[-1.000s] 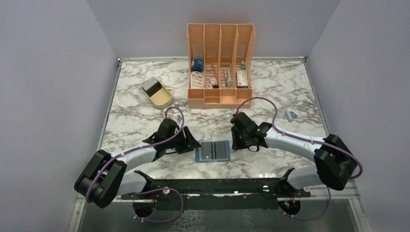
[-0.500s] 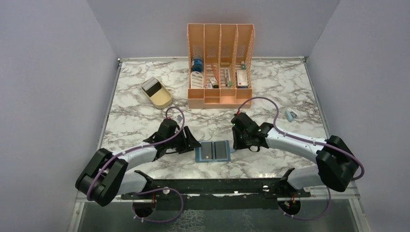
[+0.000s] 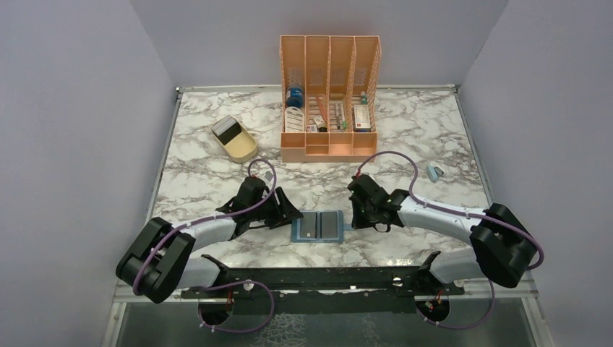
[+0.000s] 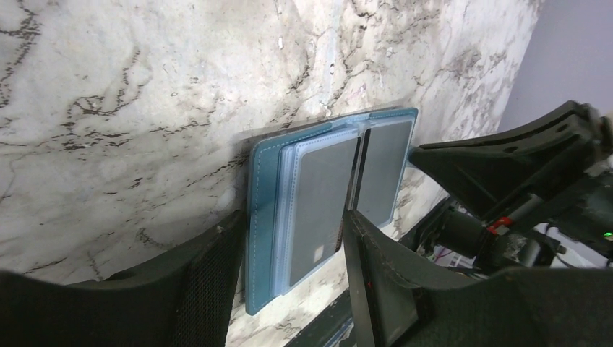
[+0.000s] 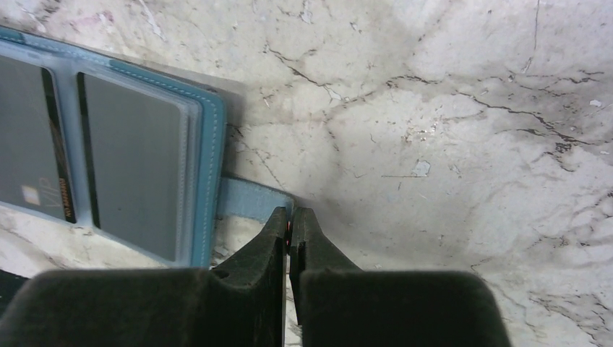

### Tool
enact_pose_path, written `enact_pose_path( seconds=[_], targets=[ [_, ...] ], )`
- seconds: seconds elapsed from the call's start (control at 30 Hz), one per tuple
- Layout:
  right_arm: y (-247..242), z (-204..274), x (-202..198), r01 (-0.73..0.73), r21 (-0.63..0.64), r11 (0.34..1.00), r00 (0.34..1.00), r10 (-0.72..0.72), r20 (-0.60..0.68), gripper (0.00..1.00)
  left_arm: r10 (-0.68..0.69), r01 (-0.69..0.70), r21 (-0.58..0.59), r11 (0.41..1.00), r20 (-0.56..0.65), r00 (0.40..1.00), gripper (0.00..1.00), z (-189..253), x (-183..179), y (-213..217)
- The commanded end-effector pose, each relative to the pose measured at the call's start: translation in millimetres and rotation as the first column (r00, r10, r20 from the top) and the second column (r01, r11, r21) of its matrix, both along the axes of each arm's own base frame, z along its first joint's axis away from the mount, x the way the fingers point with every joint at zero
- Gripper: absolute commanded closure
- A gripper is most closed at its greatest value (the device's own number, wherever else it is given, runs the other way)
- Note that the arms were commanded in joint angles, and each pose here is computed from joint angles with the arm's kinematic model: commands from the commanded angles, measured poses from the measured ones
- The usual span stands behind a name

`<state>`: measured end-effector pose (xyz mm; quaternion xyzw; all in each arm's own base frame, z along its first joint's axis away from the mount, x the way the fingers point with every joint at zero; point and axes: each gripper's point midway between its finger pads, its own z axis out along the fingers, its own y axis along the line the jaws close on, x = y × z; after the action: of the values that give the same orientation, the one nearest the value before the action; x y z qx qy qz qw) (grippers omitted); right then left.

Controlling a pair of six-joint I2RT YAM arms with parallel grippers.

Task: Put the credit cards into the card holder
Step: Close the card holder at the center of the board.

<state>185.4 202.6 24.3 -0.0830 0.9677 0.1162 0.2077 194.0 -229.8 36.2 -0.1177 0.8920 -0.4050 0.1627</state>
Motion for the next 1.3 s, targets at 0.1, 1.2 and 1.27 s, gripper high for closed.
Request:
enact_pose_path(
  seconds=[0.1,1.2,1.27],
  targets=[
    [17,-2,0,-0.021,0.088,0.996,1.0,0.02,0.012,0.99,-0.001,0.004,-0.13,0.991,0.026,1.0,0.46,32,5,-17],
    [37,20,9,-0.027,0.217,0.976,0.997,0.011,0.076,0.99,-0.134,0.151,-0.204,0.967,0.092,0.987,0.53,49,4,-74],
    [36,22,9,-0.028,0.217,0.976,0.997,0.011,0.08,0.99,-0.135,0.152,-0.191,0.97,0.101,0.986,0.54,46,6,-74]
  ],
)
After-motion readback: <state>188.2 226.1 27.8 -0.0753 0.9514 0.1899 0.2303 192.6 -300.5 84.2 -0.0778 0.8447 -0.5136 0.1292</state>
